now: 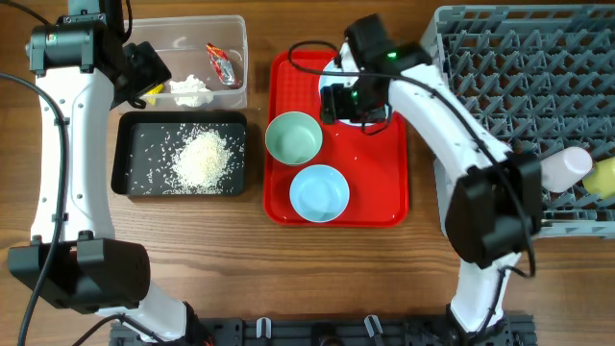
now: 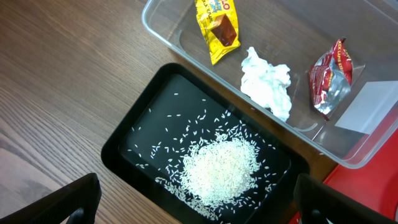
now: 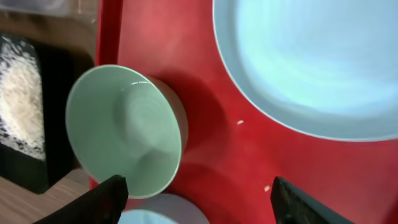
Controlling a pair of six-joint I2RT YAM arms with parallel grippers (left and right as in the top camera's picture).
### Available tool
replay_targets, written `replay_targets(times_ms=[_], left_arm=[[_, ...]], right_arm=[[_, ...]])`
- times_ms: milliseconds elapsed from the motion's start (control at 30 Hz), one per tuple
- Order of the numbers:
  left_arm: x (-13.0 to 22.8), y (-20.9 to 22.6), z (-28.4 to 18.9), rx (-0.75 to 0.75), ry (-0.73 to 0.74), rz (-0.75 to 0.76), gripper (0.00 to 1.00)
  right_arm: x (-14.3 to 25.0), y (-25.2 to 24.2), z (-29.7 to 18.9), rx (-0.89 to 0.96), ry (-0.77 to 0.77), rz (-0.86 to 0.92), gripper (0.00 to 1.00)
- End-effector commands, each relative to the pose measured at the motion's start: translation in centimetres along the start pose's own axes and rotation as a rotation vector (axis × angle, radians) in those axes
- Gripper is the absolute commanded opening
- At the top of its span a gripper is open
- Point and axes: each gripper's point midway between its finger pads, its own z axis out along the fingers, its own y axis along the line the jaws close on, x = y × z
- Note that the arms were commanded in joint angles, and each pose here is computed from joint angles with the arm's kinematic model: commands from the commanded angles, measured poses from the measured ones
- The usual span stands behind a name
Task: Sort waste into correct bins and load items into the dishwasher rack
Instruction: 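Move the right gripper to the green bowl and grasp its rim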
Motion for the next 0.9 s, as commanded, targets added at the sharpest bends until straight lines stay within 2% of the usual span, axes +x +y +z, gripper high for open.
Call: replay_targets(times_ms=[0, 100, 267, 367, 467, 533, 600, 633, 667, 867], left_arm=[[-0.1, 0.6, -0.6, -0.009, -0.019, -0.016, 1.00], [-0.1, 0.6, -0.6, -0.009, -0.019, -0.016, 1.00], [-0.1, 0.6, -0.6, -0.009, -0.019, -0.016, 1.00], [-0.1, 0.6, -0.6, -0.009, -0.019, -0.016, 1.00], [-0.1, 0.6, -0.6, -0.009, -0.019, -0.016, 1.00], [-0.1, 0.6, -0.6, -0.009, -0.019, -0.016, 1.00], [-0.1, 0.6, -0.6, -0.009, -0.019, -0.016, 1.00], [-0.1, 0.6, -0.6, -0.009, -0.019, -0.016, 1.00], [-0.1, 0.6, -0.6, -0.009, -0.019, -0.016, 1.00], [-0.2, 0.6, -0.6, -0.009, -0.019, -0.016, 1.00]], right_arm=[[-0.2, 0.3, 2.1, -0.032, 0.017, -0.002, 0.66], [-1.1, 0.3, 3.4, -0.040, -0.007, -0.013, 0.54], [-0.6, -0.2, 6.1, -0.042, 0.001, -0.018, 0.43], [-0.2, -0.5, 6.8, -0.045, 0.005, -0.019, 0.30], [0.8, -0.6, 7.8, -0.062, 0.022, -0.031, 0.29], [1.4, -0.5, 8.3, -0.083, 0.034, -0.038, 0.29], [1.4, -0.5, 8.3, -0.088, 0.033, -0.039, 0.37], [1.1, -0.5, 8.2, -0.089, 0.025, -0.036, 0.50], [0.9, -0.6, 8.0, -0.096, 0.022, -0.033, 0.54], [-0.3, -1.0, 6.9, -0.163, 0.003, 0.002, 0.59]])
